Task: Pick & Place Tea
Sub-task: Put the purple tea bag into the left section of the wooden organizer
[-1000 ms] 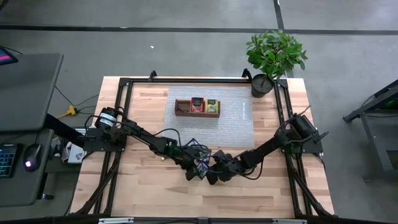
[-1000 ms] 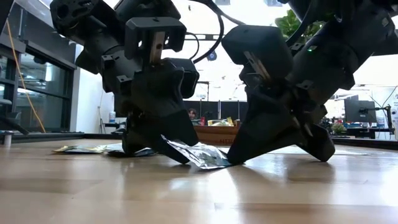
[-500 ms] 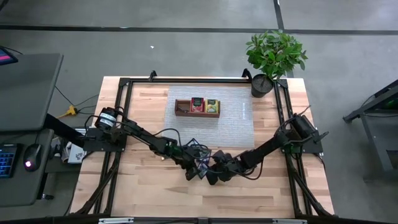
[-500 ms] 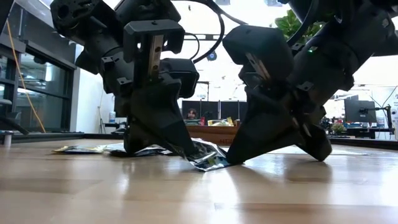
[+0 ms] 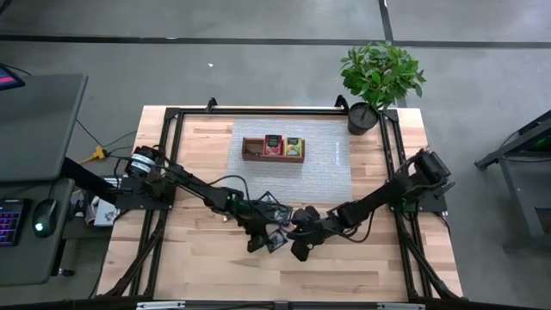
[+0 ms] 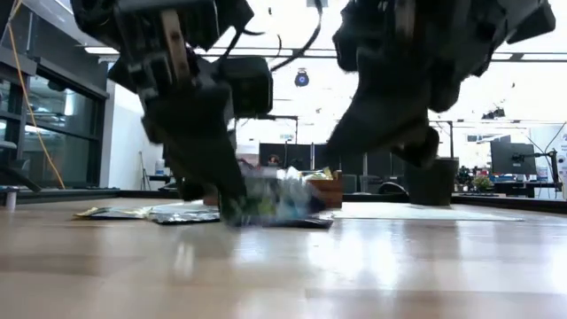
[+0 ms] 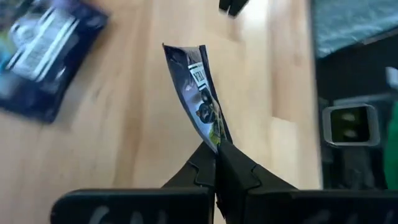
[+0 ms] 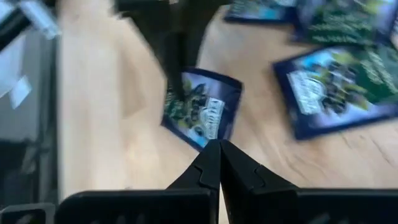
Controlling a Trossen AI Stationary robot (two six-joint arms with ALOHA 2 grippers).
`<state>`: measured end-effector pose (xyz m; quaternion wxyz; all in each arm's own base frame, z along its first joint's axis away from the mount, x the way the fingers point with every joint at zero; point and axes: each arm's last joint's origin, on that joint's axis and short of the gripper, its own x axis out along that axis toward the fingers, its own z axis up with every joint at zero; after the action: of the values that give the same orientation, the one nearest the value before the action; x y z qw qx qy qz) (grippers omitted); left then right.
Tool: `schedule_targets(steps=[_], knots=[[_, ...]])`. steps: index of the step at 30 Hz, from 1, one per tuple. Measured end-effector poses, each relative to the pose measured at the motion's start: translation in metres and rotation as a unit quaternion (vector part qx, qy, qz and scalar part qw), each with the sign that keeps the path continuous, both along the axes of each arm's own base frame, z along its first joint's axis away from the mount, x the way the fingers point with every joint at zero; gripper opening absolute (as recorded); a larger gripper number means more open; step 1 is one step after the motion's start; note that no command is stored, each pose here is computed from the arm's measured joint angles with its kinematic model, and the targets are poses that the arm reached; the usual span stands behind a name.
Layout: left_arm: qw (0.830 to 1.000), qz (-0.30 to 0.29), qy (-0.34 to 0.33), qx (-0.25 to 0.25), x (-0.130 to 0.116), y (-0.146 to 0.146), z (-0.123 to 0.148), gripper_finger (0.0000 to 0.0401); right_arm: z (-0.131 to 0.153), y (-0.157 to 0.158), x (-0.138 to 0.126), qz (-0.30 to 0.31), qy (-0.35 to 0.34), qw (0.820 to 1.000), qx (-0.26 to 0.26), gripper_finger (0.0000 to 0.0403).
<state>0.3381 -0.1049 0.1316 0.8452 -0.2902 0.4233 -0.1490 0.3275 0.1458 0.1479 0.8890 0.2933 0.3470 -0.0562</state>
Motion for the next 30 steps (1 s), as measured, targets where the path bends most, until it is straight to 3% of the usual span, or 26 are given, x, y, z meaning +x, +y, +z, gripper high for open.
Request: schedule_targets(steps=[7, 11, 17, 23, 30], knots=[[0.997, -0.066, -0.04, 0.0, -0.008, 0.0, 0.028, 0.0, 0.02, -0.002, -0.001, 0.041, -0.033, 0.999, -0.015, 0.0001], [0.992, -0.12, -0.006, 0.023, -0.012, 0.0, 0.036, 0.0, 0.027, -0.007, 0.003, 0.048, -0.062, 0.997, -0.024, 0.0016], [0.978, -0.179, 0.028, 0.105, -0.006, -0.001, 0.066, 0.0, 0.038, -0.02, 0.015, 0.07, -0.116, 0.991, 0.008, 0.0093], [0.969, -0.183, 0.024, 0.166, 0.003, 0.007, 0.095, 0.0, 0.04, -0.035, 0.022, 0.085, -0.124, 0.988, 0.034, 0.018], [0.967, -0.177, 0.024, 0.179, 0.008, 0.02, 0.106, 0.0, 0.043, -0.039, 0.024, 0.093, -0.14, 0.985, 0.038, 0.0199]])
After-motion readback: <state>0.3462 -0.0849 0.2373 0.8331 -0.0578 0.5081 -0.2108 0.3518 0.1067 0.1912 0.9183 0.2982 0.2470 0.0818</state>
